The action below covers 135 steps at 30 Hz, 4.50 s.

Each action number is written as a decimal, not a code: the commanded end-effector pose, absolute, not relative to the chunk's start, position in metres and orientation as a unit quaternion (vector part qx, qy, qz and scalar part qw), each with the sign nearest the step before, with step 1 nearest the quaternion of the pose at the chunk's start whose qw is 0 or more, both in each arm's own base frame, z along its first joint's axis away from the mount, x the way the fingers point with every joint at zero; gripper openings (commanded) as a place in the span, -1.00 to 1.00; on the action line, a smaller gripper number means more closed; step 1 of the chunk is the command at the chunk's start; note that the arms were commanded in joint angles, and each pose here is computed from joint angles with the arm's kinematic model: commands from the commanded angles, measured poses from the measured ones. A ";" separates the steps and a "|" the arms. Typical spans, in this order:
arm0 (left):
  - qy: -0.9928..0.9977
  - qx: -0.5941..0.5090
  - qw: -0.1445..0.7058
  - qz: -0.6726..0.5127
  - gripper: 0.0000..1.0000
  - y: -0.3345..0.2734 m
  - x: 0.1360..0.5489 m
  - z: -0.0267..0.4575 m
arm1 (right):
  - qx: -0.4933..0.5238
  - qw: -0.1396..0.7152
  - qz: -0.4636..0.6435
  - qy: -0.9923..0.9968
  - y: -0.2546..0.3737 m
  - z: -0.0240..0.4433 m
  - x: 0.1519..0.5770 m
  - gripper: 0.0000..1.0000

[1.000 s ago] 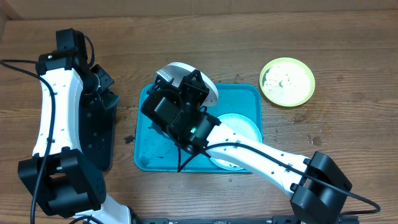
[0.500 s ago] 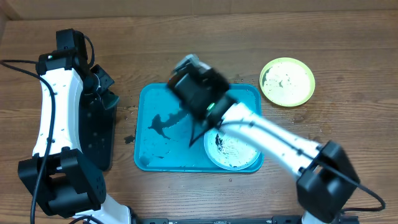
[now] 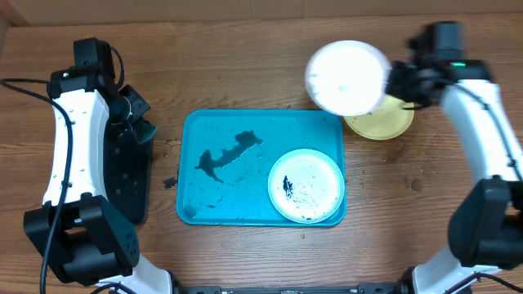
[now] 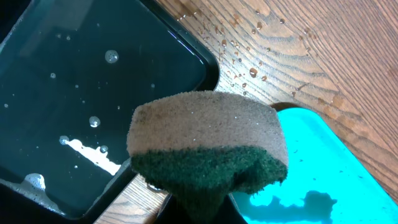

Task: Clean dirty plates on tray and stack at the side
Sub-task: 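Place the white plate on top of the yellow plate and release, then reach the right gripper to the light-blue-rimmed plate and grip its rim, then pull the plate toward tray center, bring the sponge over it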

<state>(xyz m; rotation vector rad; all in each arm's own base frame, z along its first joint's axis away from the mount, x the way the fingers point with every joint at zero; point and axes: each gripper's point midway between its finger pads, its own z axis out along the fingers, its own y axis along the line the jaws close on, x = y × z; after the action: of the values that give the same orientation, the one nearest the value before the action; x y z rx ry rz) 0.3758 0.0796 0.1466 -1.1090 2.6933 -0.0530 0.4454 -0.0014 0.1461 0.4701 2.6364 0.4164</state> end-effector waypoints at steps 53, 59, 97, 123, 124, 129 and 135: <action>0.919 -0.372 0.115 -0.058 -0.92 0.068 0.381 0.150 | 0.130 0.087 0.273 0.949 0.077 0.100 0.371 -0.27; 0.932 -0.336 0.125 -0.062 -0.92 0.053 0.388 0.152 | 0.007 0.049 0.130 0.990 0.109 0.063 0.331 0.43; 0.935 -0.324 0.129 -0.068 -0.92 0.044 0.392 0.153 | -0.125 0.013 0.117 0.985 0.157 0.012 0.292 -0.56; 0.971 -0.150 0.116 -0.143 -0.91 -0.072 0.393 0.157 | -0.095 0.042 0.090 0.991 0.192 0.048 0.307 -0.09; 0.972 -0.147 0.116 -0.144 -0.92 -0.074 0.393 0.157 | -0.097 0.036 0.087 0.991 0.190 0.045 0.304 -0.09; 0.972 -0.143 0.115 -0.144 -0.92 -0.077 0.392 0.157 | -0.099 0.045 0.092 0.990 0.191 0.030 0.303 -0.07; 0.973 -0.143 0.112 -0.144 -0.92 -0.077 0.391 0.157 | -0.098 0.029 0.085 0.991 0.183 0.010 0.288 -0.08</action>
<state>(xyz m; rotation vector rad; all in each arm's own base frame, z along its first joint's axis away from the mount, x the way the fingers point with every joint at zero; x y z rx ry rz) 0.3911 -0.0751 0.1545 -0.4556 2.8575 -0.4301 0.2994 0.1904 0.0258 -0.2919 3.0171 0.2988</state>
